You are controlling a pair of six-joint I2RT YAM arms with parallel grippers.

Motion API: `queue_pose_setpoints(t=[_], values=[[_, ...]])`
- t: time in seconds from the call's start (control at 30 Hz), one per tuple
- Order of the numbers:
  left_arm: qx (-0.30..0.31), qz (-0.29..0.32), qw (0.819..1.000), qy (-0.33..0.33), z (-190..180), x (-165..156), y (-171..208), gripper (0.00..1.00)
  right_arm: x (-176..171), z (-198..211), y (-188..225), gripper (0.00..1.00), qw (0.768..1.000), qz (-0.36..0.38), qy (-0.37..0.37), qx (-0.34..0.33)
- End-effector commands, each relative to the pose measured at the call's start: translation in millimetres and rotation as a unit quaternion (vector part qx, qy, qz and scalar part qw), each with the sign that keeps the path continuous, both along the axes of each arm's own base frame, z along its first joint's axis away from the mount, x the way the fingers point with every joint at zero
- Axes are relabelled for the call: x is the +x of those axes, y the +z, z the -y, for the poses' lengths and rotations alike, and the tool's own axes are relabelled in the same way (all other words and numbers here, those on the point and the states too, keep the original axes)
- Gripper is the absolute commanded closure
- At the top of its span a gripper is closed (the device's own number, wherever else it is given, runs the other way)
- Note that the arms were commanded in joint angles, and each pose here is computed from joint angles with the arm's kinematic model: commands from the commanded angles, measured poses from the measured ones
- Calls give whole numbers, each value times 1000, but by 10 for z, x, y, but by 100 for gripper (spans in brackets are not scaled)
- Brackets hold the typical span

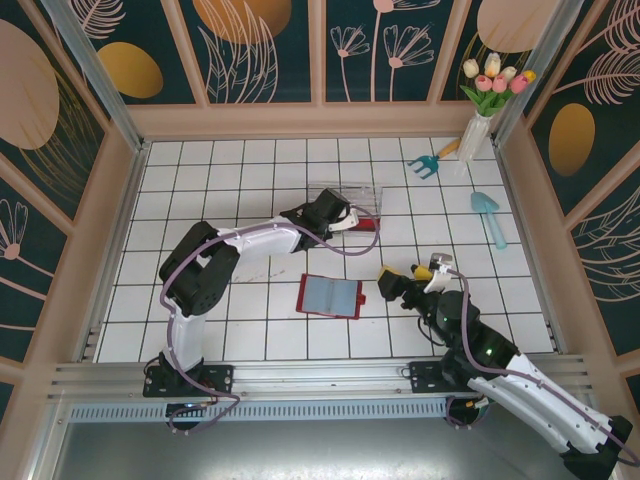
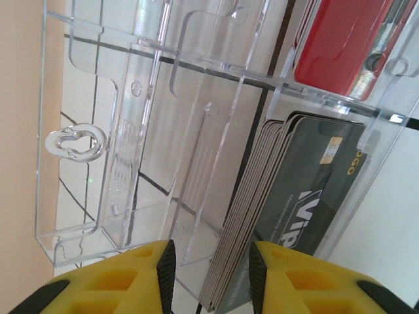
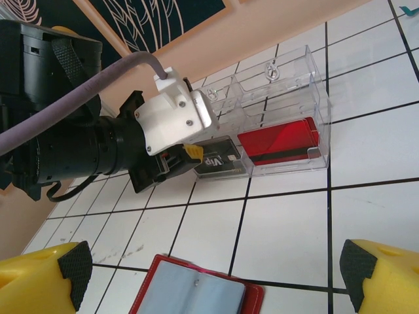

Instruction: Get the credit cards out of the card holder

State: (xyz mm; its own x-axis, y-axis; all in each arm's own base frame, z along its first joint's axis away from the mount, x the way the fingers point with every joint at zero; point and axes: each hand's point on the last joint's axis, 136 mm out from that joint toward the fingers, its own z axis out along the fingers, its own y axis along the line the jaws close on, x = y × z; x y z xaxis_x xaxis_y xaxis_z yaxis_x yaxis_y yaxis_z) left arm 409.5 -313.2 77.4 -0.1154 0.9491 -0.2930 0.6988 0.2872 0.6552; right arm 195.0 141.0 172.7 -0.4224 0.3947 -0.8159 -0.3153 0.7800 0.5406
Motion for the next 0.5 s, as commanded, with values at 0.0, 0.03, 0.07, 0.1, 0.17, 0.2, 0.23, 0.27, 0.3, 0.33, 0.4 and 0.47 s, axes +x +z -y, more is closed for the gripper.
queue_pose_setpoints(t=[0.0,0.03,0.07,0.1,0.17,0.2,0.23,0.27,0.3,0.33,0.4,0.47], values=[[-60,3,998,18,7,-45,346,62,-7,-3,-15,1,1000,-2,1,10],[-79,3,997,21,5,-82,433,62,-3,-1,-10,1,1000,-1,-1,11],[-99,1,995,23,0,-130,516,61,5,6,-1,1,1000,1,-4,11],[-116,0,993,25,-10,-174,579,60,11,11,21,1,1000,5,-6,13],[-162,-1,986,32,-44,-287,746,54,29,22,92,1,1000,16,-11,17],[-181,1,983,39,-73,-331,806,51,41,34,117,1,1000,19,-16,18],[-209,5,977,44,-110,-394,932,46,56,44,160,1,999,24,-21,20],[-235,6,971,52,-149,-455,1011,36,72,52,194,1,999,28,-27,22],[-258,9,964,60,-189,-504,1077,20,89,56,233,1,999,32,-31,22],[-287,18,955,76,-262,-549,1172,2,110,55,270,1,999,38,-34,17],[-337,36,935,108,-409,-618,1338,1,173,78,360,1,997,47,-52,12],[-377,57,912,151,-622,-683,1439,1,264,113,465,1,995,54,-79,-1]])
